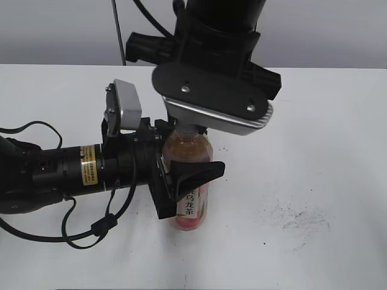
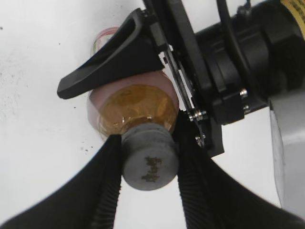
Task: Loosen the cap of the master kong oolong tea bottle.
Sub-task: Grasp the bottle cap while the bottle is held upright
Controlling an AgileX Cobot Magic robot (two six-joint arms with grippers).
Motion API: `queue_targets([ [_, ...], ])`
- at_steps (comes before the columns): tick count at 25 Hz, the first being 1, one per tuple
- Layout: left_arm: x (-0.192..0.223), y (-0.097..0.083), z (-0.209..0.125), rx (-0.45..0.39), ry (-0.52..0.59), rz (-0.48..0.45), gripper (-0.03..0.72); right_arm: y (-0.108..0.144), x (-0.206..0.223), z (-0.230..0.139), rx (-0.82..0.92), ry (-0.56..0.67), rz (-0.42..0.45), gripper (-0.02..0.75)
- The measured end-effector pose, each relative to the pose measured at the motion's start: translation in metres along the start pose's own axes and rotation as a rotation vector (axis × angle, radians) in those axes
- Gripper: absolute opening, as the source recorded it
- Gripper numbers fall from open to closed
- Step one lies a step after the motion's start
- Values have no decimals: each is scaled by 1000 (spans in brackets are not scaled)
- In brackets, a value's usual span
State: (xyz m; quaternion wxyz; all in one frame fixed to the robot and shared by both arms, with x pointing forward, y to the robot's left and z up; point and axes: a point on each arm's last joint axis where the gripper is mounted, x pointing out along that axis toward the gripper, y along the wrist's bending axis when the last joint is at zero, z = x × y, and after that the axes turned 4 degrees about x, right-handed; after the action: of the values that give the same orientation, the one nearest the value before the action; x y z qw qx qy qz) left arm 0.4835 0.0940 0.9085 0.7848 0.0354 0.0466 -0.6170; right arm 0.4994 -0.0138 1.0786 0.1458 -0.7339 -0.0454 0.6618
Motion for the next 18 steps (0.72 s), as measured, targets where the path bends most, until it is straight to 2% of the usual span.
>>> queue_targets([
  [3,0,0,0,0,0,1,446,-1,0,1,-117,3,2,269],
  [6,0,0,0,0,0,1,446,-1,0,1,1,7,5,269],
  [8,0,0,0,1,0,-1,446,-1,0,1,228,13,8,274],
  [9,0,0,0,2,0,-3,446,-1,0,1,347,16,9,301],
  [14,0,-1,0,7,-1,-10,446,1,0,-2,1076,58,0,514],
  [18,0,-1,0,9,-1,-11,446,2,0,-3,1561,78,-18,557],
])
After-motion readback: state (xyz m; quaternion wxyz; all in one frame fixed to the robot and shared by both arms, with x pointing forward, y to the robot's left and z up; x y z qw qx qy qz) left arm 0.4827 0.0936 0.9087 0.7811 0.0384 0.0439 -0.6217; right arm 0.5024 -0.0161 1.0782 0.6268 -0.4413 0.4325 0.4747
